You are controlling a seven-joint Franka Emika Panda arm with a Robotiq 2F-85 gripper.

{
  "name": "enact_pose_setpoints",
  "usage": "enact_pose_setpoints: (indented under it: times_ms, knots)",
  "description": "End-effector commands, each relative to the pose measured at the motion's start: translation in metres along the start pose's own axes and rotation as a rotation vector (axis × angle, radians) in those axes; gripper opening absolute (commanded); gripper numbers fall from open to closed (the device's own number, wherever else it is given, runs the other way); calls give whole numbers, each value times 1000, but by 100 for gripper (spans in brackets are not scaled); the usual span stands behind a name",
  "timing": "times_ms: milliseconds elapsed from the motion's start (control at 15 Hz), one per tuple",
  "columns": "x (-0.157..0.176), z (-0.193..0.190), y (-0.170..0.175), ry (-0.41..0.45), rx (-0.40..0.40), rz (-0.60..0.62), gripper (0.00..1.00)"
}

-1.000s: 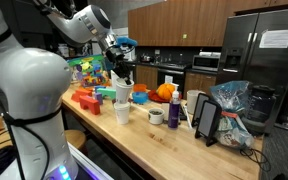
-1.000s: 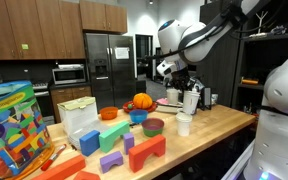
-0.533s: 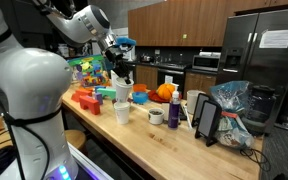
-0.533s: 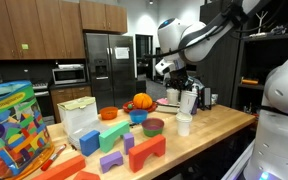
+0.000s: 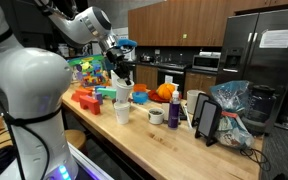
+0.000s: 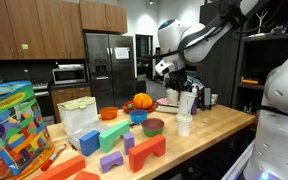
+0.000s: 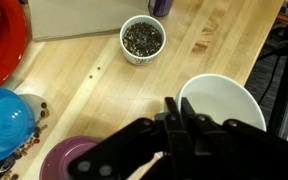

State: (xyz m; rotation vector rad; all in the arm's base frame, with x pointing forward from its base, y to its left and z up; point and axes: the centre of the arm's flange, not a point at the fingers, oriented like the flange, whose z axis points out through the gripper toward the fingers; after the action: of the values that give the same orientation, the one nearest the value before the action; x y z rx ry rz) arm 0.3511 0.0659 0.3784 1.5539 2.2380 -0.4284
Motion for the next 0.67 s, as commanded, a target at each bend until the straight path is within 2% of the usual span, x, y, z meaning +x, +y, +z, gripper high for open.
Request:
enact_pose_setpoints:
  times_ms: [0, 600]
  knots:
    - [-3, 9, 7, 34, 8, -18, 2]
    - [1, 17, 13, 70, 32, -45, 2]
